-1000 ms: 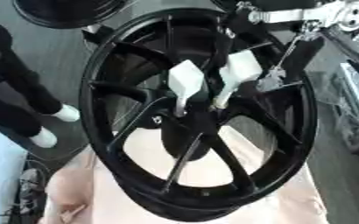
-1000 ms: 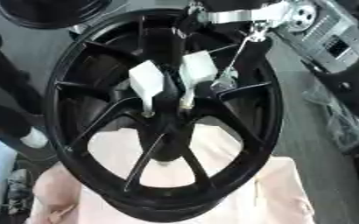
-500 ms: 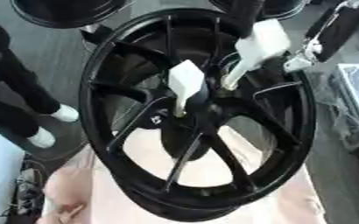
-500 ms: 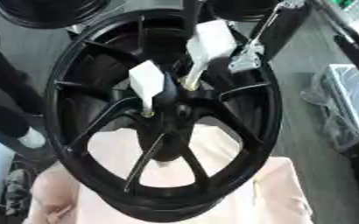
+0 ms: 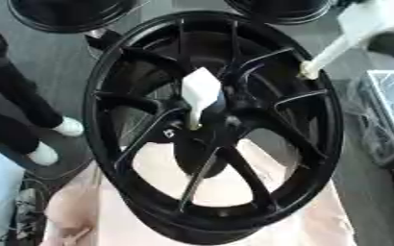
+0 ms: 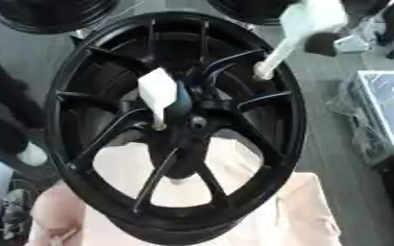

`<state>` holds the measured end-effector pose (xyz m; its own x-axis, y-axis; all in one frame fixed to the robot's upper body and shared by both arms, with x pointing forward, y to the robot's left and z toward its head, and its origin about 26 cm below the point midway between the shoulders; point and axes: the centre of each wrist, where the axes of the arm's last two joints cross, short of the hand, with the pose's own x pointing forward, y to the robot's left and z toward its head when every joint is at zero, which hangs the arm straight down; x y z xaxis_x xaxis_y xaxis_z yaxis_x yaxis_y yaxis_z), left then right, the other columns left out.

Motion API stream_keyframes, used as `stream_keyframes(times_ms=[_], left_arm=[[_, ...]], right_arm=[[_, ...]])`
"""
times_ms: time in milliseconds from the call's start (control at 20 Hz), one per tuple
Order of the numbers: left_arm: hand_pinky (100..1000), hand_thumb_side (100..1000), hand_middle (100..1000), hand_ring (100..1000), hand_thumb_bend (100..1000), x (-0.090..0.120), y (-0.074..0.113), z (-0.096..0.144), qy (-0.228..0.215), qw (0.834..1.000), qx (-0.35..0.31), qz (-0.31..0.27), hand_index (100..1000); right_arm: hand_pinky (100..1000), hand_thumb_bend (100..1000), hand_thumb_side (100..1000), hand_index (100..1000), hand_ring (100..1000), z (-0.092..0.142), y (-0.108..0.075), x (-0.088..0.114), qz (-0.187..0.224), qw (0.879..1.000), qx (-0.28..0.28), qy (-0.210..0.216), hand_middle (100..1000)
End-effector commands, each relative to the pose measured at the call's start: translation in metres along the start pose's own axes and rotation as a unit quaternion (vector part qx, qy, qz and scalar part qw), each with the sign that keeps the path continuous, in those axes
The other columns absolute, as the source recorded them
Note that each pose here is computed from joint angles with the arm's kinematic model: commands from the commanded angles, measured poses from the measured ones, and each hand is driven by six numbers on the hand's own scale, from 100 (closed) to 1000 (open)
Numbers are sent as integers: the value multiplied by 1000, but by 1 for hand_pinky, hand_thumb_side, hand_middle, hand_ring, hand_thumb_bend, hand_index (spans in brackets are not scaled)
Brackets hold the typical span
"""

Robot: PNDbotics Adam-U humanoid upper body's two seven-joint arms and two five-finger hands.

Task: Pull the pin out of the wheel hub.

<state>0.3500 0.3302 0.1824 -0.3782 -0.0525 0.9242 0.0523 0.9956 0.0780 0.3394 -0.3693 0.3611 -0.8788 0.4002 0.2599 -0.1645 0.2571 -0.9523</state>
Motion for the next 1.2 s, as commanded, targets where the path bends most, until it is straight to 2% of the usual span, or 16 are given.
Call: stream_keyframes(times_ms=[50, 150, 300, 400, 450, 550, 650, 750, 800, 900, 1000, 1100, 1150, 1200], left_arm=[[744, 570, 797, 837, 100, 14, 9, -1, -19, 1000, 8, -20, 727], [744, 570, 797, 837, 100, 15, 8, -3, -22, 1000, 5, -19, 727], [744, 570, 798, 838, 100, 16, 8, -3, -24, 1000, 8, -19, 728], [745, 570, 798, 838, 100, 17, 9, -3, -25, 999, 10, -19, 728], [745, 570, 798, 838, 100, 17, 9, -3, -26, 999, 11, -19, 728], [745, 570, 798, 838, 100, 17, 9, -2, -26, 999, 11, -19, 728], [745, 570, 798, 838, 100, 17, 9, -2, -25, 999, 11, -19, 729], [745, 570, 798, 838, 100, 17, 9, -2, -25, 999, 11, -18, 729], [746, 570, 798, 838, 100, 17, 9, -3, -26, 999, 11, -18, 729], [746, 570, 798, 838, 100, 17, 8, -3, -26, 999, 10, -17, 729], [746, 570, 798, 838, 100, 17, 8, -3, -26, 999, 9, -16, 728], [745, 570, 798, 838, 100, 17, 8, -3, -26, 1000, 8, -15, 728], [745, 570, 798, 838, 100, 17, 7, -3, -26, 1000, 8, -15, 728], [745, 570, 798, 838, 100, 17, 7, -3, -25, 1000, 7, -15, 728]], right_arm=[[734, 252, 100, 623, 398, 62, -25, 0, 22, 994, -71, 79, 317], [736, 254, 100, 632, 414, 113, -7, -4, 43, 982, -116, 140, 332], [757, 277, 100, 662, 455, 163, 15, -11, 81, 961, -145, 222, 375], [813, 377, 100, 752, 566, 188, 29, -16, 99, 947, -151, 266, 493], [864, 473, 100, 857, 715, 198, 36, -18, 106, 942, -148, 283, 663], [906, 605, 237, 926, 811, 214, 45, -20, 117, 935, -142, 304, 790], [921, 653, 291, 949, 850, 224, 50, -22, 125, 926, -161, 317, 843], [922, 642, 302, 952, 853, 227, 52, -23, 132, 919, -178, 325, 850], [925, 550, 396, 972, 852, 227, 53, -24, 134, 915, -195, 326, 872], [924, 538, 396, 972, 838, 224, 54, -25, 132, 908, -229, 324, 866], [917, 563, 356, 955, 801, 220, 53, -26, 123, 899, -270, 322, 827], [905, 545, 325, 922, 747, 215, 53, -28, 99, 890, -314, 316, 769], [890, 485, 238, 872, 688, 212, 52, -29, 83, 884, -336, 314, 704], [886, 440, 205, 852, 662, 207, 51, -31, 62, 876, -364, 311, 672]])
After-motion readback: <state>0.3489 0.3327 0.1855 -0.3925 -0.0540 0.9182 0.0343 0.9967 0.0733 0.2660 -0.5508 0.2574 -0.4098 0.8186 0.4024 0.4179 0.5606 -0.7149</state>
